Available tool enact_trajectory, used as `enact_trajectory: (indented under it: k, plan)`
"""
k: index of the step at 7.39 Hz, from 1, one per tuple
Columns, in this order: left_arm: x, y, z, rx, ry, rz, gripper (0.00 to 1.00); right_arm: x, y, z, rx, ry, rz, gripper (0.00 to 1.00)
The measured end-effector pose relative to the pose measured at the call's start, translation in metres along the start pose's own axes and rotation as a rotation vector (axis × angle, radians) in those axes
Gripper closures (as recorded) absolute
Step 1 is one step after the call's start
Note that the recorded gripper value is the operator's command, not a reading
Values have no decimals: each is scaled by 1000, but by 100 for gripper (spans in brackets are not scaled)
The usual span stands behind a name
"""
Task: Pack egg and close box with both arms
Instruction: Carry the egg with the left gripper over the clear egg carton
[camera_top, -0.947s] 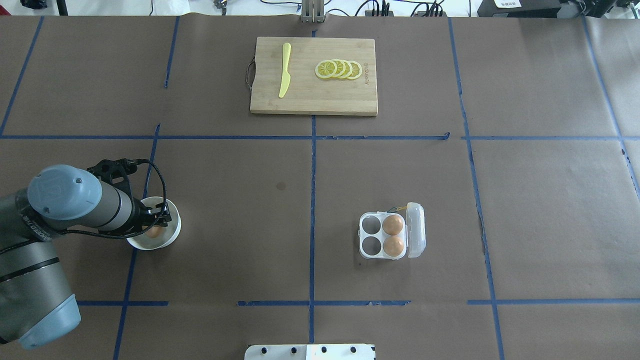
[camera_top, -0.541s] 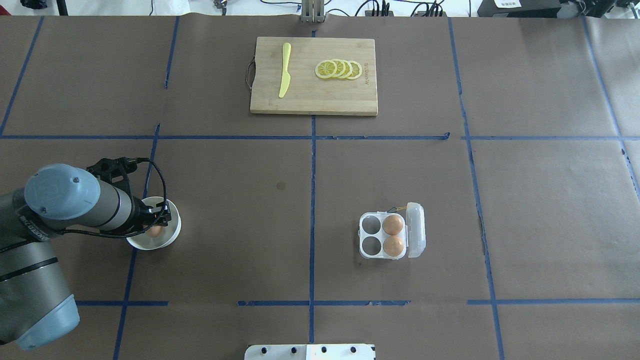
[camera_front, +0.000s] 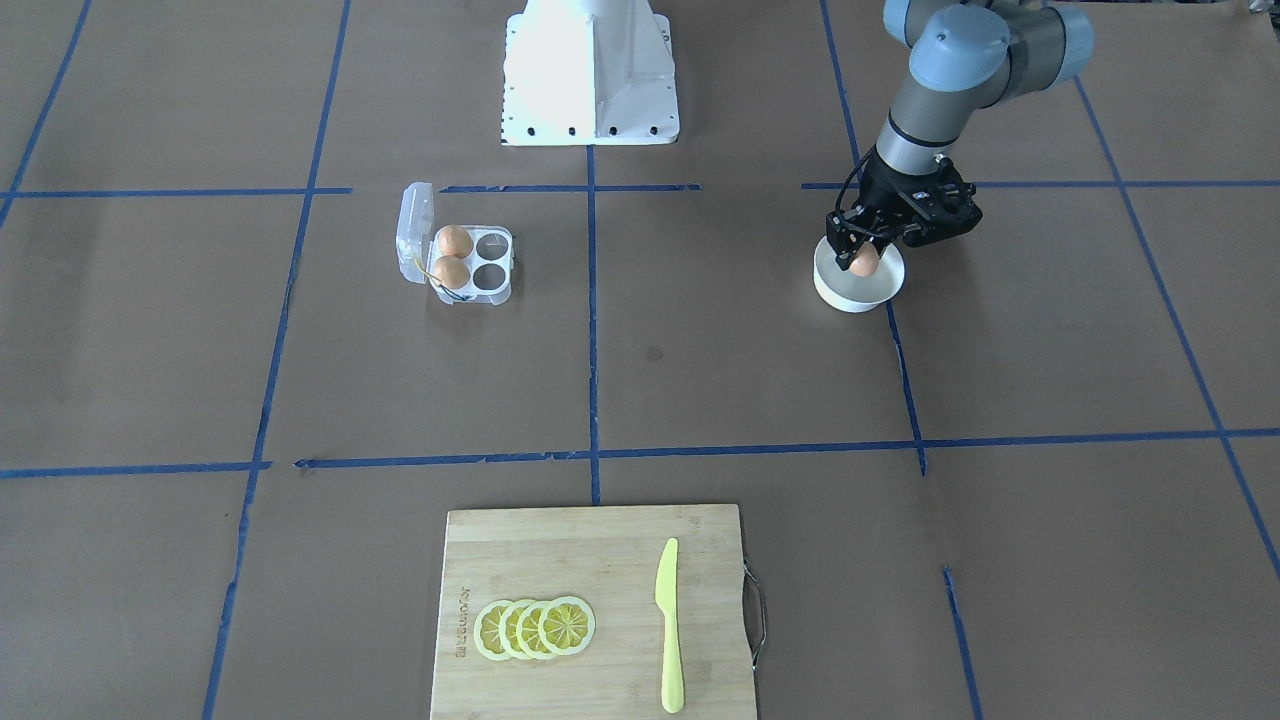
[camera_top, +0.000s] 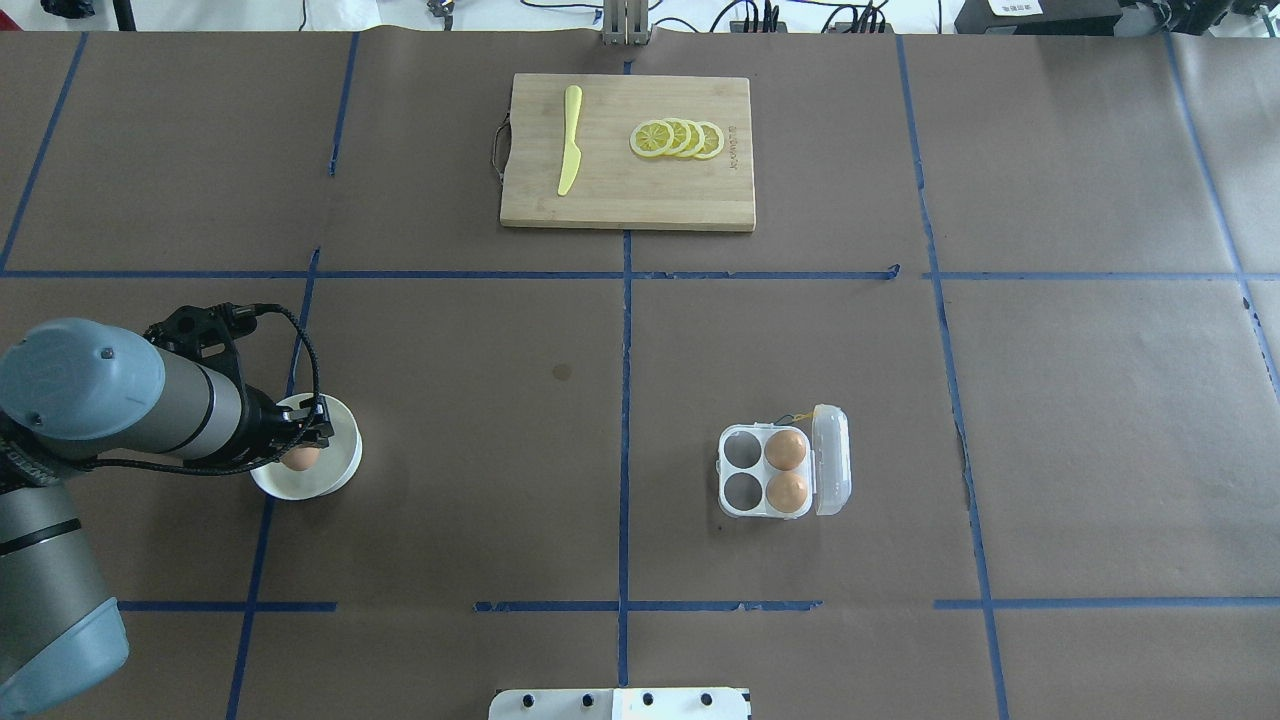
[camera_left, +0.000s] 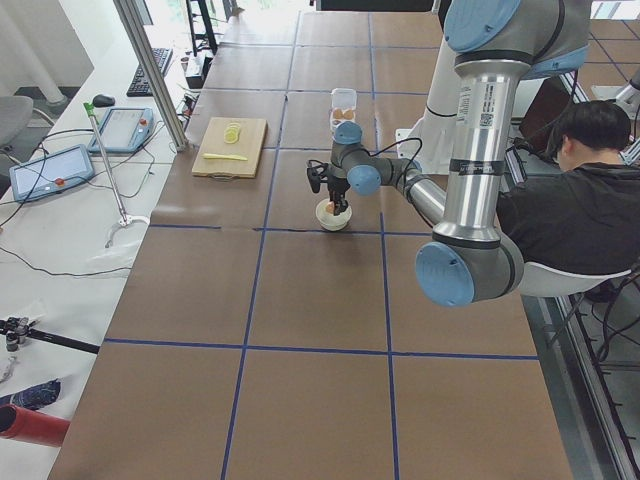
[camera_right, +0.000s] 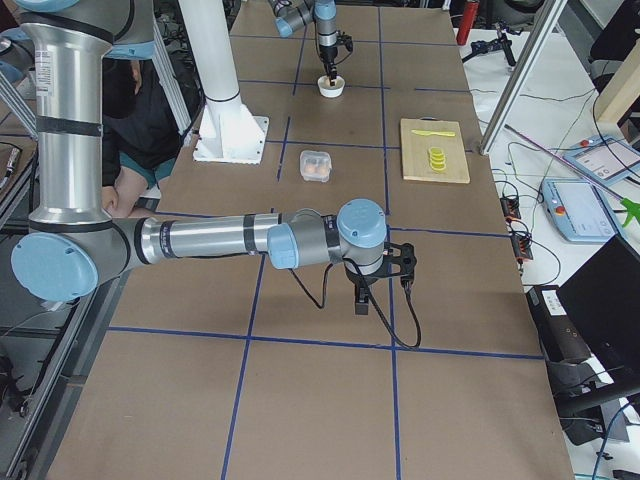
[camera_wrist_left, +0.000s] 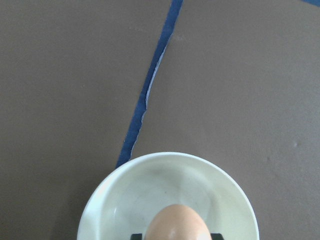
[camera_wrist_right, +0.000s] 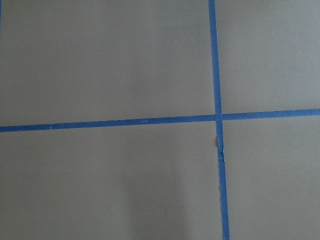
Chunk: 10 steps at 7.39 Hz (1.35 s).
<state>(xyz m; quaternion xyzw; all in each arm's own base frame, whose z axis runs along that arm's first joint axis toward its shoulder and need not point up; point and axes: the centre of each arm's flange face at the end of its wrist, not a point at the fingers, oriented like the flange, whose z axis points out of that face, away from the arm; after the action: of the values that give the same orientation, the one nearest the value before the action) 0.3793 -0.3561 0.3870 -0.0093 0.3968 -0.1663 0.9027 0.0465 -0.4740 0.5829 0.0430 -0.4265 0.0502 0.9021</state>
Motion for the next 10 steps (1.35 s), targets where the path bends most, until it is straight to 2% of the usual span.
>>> enact_trajectory:
  k: [2, 5, 6, 8, 9, 10]
  plan:
    - [23, 4, -22, 15, 32, 8, 100, -1, 0, -1, 2, 0, -4, 0]
    - [146, 14, -35, 171, 183, 48, 100, -3, 0, -2, 4, -1, -7, 0]
    - [190, 29, -42, 209, 278, 71, 100, -2, -1, -1, 3, -1, -6, 0]
    - [238, 61, -41, 266, 525, 103, 100, -1, 0, 0, 0, -1, -2, 0]
    - [262, 76, -28, 279, 599, 116, 100, 0, 0, 1, -2, -1, 1, 0]
    - [289, 87, -14, 287, 630, 142, 100, 1, 0, 1, -4, -2, 4, 0]
